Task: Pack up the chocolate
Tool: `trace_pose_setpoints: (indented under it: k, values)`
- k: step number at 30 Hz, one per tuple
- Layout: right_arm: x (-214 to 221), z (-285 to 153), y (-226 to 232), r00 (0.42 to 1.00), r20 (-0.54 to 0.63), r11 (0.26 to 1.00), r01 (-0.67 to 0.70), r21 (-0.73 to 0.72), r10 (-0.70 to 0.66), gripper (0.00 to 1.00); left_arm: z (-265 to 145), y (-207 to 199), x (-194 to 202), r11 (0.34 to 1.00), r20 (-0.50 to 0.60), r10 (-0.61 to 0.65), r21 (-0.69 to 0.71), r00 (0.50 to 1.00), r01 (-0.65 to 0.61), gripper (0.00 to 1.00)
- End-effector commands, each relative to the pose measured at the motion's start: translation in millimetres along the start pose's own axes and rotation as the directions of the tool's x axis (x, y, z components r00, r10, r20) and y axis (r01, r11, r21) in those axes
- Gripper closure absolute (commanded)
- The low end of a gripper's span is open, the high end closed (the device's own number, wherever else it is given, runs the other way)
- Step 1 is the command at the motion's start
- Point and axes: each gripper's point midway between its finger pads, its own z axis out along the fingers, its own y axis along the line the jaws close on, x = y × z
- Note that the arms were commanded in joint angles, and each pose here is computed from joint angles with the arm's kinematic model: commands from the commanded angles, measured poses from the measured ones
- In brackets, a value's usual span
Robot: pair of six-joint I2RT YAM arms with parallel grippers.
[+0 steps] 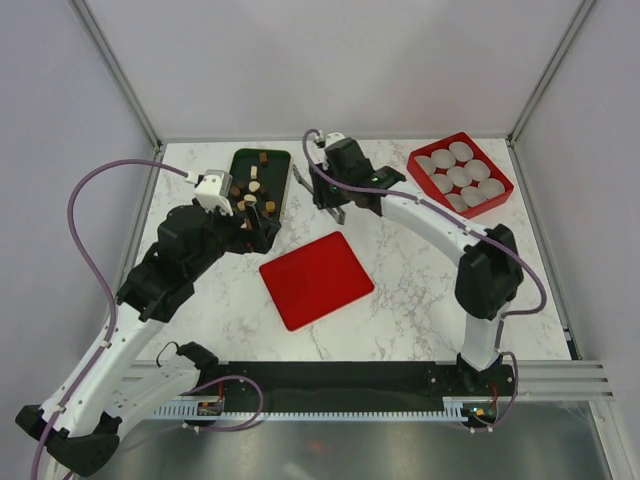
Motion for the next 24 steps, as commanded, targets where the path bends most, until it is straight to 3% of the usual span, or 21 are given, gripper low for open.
trace_pose_setpoints:
  k: [1,10,24]
  values:
    - [-40,20,45,0.988,0.118,0.99,0.109,-0.088,-0.098,0.48,-5,-6,-17,0.999,0.067,-0.015,0.03,0.998,0.013,0.01]
    - [-28,93,79,0.977,0.105,0.971,0.199,-0.134,-0.185,0.5,-13,-10,-25,0.998,0.117,-0.009,0.069,0.993,0.001,0.01]
    - [-4,132,92,0.984,0.091,0.962,0.169,-0.214,-0.152,0.5,-14,-11,-25,0.997,0.117,-0.017,0.08,0.993,0.008,0.02]
